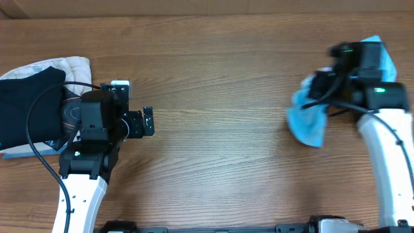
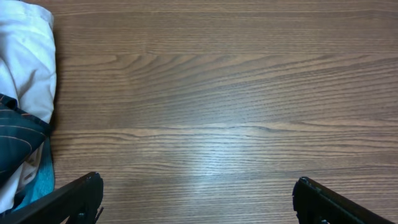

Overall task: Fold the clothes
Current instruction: 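Grasp the crumpled light-blue T-shirt with the right gripper and drag it left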

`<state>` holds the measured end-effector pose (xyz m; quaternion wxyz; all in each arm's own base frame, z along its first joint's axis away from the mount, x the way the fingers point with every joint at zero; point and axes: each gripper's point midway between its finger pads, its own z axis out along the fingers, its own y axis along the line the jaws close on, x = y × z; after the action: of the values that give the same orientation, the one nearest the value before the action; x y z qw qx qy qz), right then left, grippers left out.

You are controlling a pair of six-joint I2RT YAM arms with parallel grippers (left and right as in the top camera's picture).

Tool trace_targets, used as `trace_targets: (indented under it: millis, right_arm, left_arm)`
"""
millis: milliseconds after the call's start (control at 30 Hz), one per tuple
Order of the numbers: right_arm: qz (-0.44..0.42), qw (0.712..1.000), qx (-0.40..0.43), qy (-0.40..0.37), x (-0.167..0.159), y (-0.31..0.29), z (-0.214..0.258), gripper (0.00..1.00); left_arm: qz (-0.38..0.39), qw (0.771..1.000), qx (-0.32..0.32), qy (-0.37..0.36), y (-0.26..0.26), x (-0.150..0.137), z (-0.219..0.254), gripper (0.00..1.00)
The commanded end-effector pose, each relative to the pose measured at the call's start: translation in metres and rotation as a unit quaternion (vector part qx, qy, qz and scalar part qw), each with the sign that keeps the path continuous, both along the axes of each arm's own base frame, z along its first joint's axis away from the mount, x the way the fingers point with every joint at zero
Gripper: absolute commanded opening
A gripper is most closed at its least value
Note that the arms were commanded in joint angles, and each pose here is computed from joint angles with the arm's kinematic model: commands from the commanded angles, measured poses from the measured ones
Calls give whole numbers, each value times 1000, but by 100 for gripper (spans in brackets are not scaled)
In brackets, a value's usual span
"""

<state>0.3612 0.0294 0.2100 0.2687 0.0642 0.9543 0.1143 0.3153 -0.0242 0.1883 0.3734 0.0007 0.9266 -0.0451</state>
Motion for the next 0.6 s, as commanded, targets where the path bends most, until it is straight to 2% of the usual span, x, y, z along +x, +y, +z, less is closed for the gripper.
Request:
trace_targets:
  millis: [0, 133, 267, 433, 533, 567]
  right_arm:
    - [114, 993, 11, 18, -12, 69, -10, 4]
    - [189, 982, 10, 5, -16, 126, -14, 5]
    - [231, 972, 21, -45, -9, 167, -4, 5]
    - [223, 965, 58, -123, 14, 191, 27, 5]
    - [211, 961, 77, -160, 26, 197, 43, 18]
    - [209, 960, 81, -168, 29, 198, 47, 29]
  left_arm:
    - [-4, 1000, -3, -14, 0, 5, 10, 100]
    - [-4, 1000, -3, -15, 0, 6, 10, 100]
    - [-4, 1000, -3, -15, 0, 6, 10, 100]
    - [-17, 1000, -15, -16, -6, 6, 11, 100]
    - [-26, 999, -25, -20, -11, 6, 13, 100]
    - [-28, 999, -27, -22, -12, 7, 14, 100]
